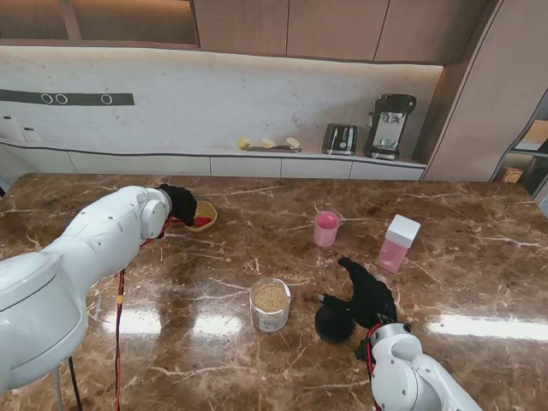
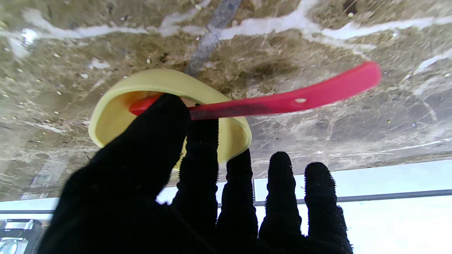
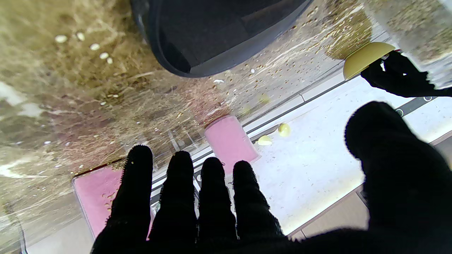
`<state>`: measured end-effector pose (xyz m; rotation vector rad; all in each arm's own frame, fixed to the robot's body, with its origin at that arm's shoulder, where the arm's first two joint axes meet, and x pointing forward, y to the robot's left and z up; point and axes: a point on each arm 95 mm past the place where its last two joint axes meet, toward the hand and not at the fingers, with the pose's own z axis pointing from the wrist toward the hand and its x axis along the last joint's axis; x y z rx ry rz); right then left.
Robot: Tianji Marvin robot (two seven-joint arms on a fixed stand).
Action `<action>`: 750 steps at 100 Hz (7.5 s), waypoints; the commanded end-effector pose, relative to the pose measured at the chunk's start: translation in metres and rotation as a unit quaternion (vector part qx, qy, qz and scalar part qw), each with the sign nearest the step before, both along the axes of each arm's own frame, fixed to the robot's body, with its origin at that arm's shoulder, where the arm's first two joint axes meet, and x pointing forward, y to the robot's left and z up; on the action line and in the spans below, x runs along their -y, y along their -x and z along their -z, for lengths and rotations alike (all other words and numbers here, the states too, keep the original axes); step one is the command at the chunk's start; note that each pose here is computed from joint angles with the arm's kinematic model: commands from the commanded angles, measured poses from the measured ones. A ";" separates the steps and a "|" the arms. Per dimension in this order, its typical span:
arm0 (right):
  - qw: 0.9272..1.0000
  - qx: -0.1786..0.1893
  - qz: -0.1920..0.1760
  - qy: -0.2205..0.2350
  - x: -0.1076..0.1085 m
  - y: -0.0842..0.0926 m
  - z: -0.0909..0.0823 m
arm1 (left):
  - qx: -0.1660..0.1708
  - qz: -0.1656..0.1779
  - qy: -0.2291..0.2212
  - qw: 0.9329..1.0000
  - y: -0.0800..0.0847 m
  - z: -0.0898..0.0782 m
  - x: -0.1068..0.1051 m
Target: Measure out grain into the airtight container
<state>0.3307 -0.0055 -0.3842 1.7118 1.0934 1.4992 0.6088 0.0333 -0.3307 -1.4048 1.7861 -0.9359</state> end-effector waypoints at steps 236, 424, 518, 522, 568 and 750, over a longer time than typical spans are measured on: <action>0.999 0.041 0.015 0.006 0.011 -0.004 -0.007 | 0.130 0.050 0.213 0.967 0.117 -0.062 0.025; 0.998 0.041 0.042 -0.028 0.005 0.007 -0.015 | 0.005 0.109 0.297 0.949 0.166 -0.037 0.060; 0.998 0.046 0.028 -0.027 0.001 -0.001 -0.017 | -0.046 0.132 0.357 0.923 0.168 -0.025 0.055; 0.998 0.048 0.027 -0.027 0.001 -0.002 -0.018 | -0.046 0.132 0.358 0.923 0.169 -0.023 0.055; 0.998 0.036 0.024 -0.046 -0.010 -0.030 -0.021 | -0.029 0.113 0.371 0.921 0.179 -0.009 0.050; 0.987 -0.098 0.096 -0.089 -0.025 -0.095 0.007 | 0.004 0.091 0.371 0.924 0.198 -0.001 0.023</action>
